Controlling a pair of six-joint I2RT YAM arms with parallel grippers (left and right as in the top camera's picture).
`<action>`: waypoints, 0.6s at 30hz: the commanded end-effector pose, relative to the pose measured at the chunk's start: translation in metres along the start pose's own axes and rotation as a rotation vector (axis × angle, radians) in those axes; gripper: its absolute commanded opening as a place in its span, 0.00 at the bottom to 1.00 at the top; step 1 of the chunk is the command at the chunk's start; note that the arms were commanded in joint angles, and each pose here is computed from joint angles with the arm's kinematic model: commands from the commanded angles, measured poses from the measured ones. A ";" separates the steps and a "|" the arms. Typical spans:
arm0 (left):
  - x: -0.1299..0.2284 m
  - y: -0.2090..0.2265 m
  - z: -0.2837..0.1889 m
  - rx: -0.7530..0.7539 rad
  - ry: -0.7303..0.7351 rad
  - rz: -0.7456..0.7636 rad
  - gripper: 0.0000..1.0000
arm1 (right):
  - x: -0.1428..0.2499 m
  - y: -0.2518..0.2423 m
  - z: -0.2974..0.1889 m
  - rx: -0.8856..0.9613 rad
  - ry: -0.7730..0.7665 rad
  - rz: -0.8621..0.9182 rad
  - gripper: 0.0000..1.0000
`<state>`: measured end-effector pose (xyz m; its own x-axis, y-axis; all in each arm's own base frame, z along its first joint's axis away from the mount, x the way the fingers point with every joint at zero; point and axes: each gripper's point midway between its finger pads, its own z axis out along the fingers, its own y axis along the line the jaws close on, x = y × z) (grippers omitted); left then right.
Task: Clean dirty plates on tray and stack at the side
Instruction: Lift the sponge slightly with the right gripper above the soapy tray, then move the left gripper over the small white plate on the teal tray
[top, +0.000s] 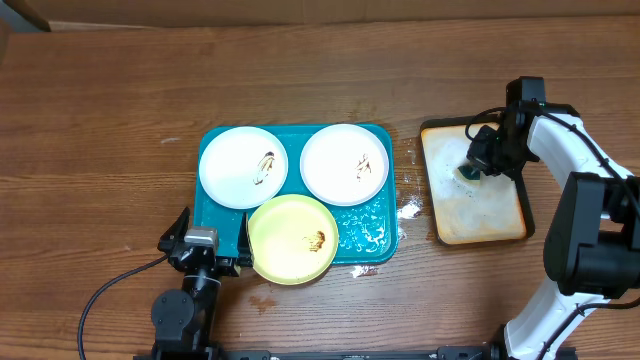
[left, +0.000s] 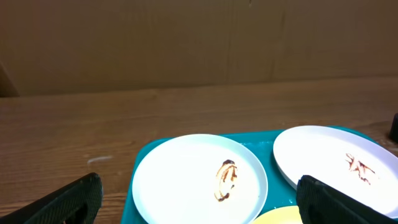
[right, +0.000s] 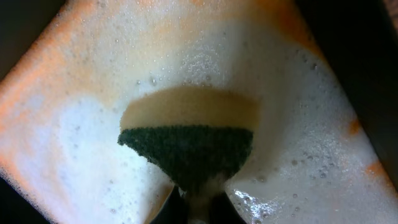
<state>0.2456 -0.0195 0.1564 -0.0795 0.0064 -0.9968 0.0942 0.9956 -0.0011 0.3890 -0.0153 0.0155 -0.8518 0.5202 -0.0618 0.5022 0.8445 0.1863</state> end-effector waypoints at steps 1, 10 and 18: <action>-0.008 0.002 0.000 -0.007 -0.037 0.003 1.00 | -0.004 0.004 -0.007 0.006 -0.024 -0.024 0.04; -0.039 -0.025 -0.012 0.148 -0.053 -0.040 1.00 | 0.000 0.001 -0.007 0.015 -0.004 -0.048 0.04; -0.073 -0.024 -0.025 0.136 0.101 -0.041 1.00 | 0.006 0.002 -0.008 0.006 0.021 -0.050 0.04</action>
<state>0.2264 -0.0402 0.1992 -0.1881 -0.0143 -0.9820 0.2115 0.9759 -0.0547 0.3788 -0.0140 0.0143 -0.8703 0.4917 -0.0288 0.4806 0.8606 0.1687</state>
